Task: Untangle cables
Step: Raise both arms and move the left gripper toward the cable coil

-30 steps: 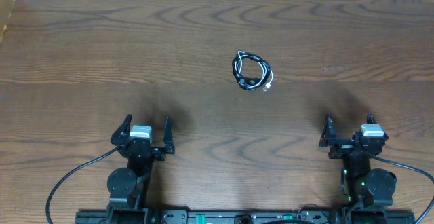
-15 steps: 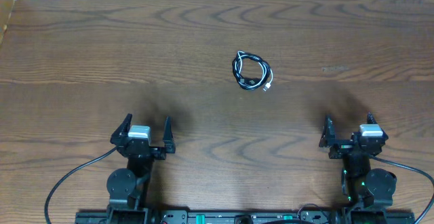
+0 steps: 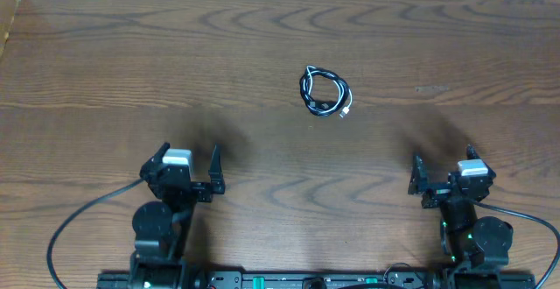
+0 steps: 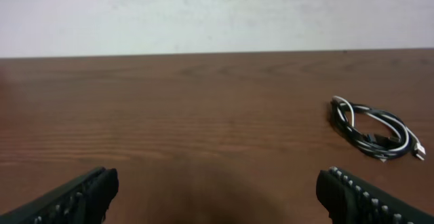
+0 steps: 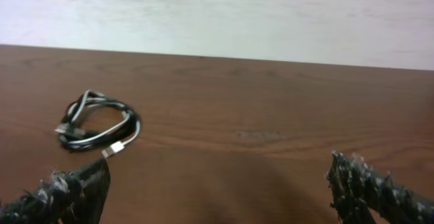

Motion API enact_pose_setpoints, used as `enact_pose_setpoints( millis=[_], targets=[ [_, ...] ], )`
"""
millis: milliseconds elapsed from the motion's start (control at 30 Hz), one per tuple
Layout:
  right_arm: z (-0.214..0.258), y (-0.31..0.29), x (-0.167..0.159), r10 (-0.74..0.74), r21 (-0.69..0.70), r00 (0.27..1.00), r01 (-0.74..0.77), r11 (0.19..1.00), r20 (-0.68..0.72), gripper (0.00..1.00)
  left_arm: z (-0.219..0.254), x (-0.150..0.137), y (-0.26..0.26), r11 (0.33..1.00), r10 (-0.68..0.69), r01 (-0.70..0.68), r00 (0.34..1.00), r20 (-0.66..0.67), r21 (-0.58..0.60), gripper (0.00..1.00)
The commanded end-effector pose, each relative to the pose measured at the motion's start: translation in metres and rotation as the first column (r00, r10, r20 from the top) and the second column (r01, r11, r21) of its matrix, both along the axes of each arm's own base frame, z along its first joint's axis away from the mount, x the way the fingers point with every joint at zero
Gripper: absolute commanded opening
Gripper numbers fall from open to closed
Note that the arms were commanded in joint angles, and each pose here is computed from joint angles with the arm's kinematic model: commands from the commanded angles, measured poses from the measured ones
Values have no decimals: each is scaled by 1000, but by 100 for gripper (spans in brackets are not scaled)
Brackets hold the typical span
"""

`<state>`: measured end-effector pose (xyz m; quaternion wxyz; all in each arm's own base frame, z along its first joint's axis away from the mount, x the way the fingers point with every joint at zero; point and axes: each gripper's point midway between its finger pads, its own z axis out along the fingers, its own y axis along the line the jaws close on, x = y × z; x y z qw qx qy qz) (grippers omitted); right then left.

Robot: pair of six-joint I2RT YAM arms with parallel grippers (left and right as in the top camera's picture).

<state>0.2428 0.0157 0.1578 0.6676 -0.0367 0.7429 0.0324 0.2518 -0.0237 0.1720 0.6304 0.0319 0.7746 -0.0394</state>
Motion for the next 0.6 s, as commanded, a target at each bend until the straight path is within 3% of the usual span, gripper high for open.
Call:
enact_pose_setpoints(
  millis=[0, 567],
  targets=[
    [27, 15, -6, 84, -14, 995, -83, 996, 54, 99, 17, 5, -3, 1000, -14, 14, 1000, -21, -8, 98],
    [88, 28, -14, 162, 13, 986, -161, 987, -35, 99, 75, 39, -15, 998, -62, 62, 932, -358, -12, 98]
  ],
)
